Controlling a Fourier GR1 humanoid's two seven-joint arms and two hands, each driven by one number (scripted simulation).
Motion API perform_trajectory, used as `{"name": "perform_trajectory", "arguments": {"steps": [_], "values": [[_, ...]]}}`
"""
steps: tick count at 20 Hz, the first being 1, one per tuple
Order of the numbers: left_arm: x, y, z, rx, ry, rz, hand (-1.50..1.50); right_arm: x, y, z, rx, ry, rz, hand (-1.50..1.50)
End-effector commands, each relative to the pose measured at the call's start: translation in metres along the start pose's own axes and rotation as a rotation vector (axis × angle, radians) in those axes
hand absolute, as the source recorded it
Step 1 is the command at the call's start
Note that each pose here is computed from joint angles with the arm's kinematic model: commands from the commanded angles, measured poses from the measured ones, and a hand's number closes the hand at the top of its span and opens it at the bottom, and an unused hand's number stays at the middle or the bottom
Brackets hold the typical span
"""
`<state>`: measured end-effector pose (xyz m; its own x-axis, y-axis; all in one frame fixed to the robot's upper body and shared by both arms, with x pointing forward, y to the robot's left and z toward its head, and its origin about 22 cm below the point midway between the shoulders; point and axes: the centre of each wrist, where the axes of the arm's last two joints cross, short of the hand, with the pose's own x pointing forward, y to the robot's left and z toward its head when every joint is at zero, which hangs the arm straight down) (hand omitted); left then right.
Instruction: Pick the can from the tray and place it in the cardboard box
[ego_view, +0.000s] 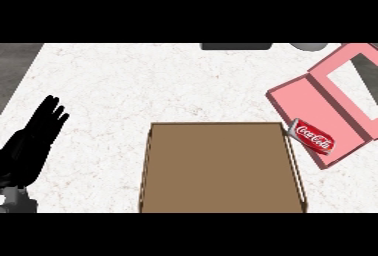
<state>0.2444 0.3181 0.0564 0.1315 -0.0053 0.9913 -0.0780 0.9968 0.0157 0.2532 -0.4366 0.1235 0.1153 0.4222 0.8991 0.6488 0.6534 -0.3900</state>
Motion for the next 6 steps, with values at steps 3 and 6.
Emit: {"name": "perform_trajectory", "arguments": {"steps": [3,6], "values": [[0.002,0.008,0.002,-0.009,0.0,0.019,0.0,-0.025,-0.044,0.009,0.032,-0.013,-0.007,-1.5],[-0.003,0.007,0.013,-0.016,-0.001,0.01,0.0,-0.011,-0.041,0.009,0.017,-0.029,0.018,-1.5]]}}
